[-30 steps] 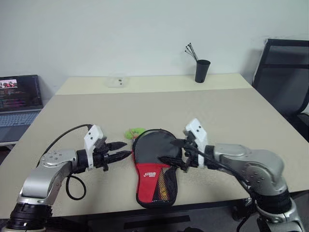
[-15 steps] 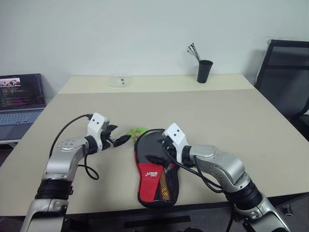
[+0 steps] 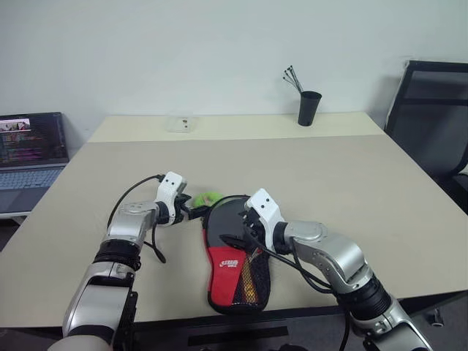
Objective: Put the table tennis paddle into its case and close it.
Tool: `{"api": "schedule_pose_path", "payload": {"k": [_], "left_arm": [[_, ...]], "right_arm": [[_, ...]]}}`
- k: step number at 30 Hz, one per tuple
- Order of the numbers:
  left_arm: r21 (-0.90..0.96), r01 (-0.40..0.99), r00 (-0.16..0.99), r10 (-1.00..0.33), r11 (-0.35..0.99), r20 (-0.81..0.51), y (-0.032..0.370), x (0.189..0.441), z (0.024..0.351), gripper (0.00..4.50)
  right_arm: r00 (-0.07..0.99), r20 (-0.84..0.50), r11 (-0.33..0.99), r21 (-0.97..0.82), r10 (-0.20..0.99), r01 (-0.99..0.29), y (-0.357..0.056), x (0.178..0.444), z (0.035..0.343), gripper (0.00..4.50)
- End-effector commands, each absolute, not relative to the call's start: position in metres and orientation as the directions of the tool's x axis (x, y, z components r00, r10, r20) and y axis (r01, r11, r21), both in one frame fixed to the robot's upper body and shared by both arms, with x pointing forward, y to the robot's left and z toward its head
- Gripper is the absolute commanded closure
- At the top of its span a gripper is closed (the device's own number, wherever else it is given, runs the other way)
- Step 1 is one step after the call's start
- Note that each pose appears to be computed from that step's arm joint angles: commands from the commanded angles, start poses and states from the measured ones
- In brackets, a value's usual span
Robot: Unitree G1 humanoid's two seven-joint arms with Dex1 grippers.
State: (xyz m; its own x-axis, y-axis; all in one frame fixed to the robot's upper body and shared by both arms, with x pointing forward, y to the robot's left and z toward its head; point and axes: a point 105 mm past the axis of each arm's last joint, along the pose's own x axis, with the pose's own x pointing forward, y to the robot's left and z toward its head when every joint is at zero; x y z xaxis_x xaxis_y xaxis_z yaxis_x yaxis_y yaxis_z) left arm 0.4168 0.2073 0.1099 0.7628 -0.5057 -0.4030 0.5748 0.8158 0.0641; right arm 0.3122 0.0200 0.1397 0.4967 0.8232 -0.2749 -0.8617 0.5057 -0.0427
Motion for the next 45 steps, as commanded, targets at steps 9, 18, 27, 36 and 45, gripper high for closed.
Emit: {"api": "schedule_pose_path", "payload": {"k": [9,18,27,36,45], "left_arm": [[0.05,0.604,0.743,-0.54,0.795,-0.395,0.197,0.416,0.106,3.1],[0.049,0.563,0.787,-0.517,0.825,-0.336,0.202,0.413,0.118,4.47],[0.127,0.534,0.821,-0.478,0.836,-0.312,0.206,0.41,0.135,4.47],[0.344,0.487,0.87,-0.414,0.803,-0.268,0.194,0.448,0.161,4.47],[0.453,0.556,0.83,-0.491,0.697,-0.264,0.127,0.469,0.171,4.47]], "right_arm": [[0.538,-0.227,0.535,-0.078,0.812,-0.841,0.02,0.318,0.148,0.0],[0.537,-0.284,0.528,-0.116,0.794,-0.841,0.028,0.323,0.129,0.0],[0.517,-0.403,0.522,-0.107,0.755,-0.846,0.025,0.322,0.09,0.0],[0.494,-0.444,0.509,-0.094,0.748,-0.856,0.023,0.317,0.077,0.0],[0.487,-0.46,0.509,-0.086,0.743,-0.856,0.023,0.314,0.071,0.0]]}}
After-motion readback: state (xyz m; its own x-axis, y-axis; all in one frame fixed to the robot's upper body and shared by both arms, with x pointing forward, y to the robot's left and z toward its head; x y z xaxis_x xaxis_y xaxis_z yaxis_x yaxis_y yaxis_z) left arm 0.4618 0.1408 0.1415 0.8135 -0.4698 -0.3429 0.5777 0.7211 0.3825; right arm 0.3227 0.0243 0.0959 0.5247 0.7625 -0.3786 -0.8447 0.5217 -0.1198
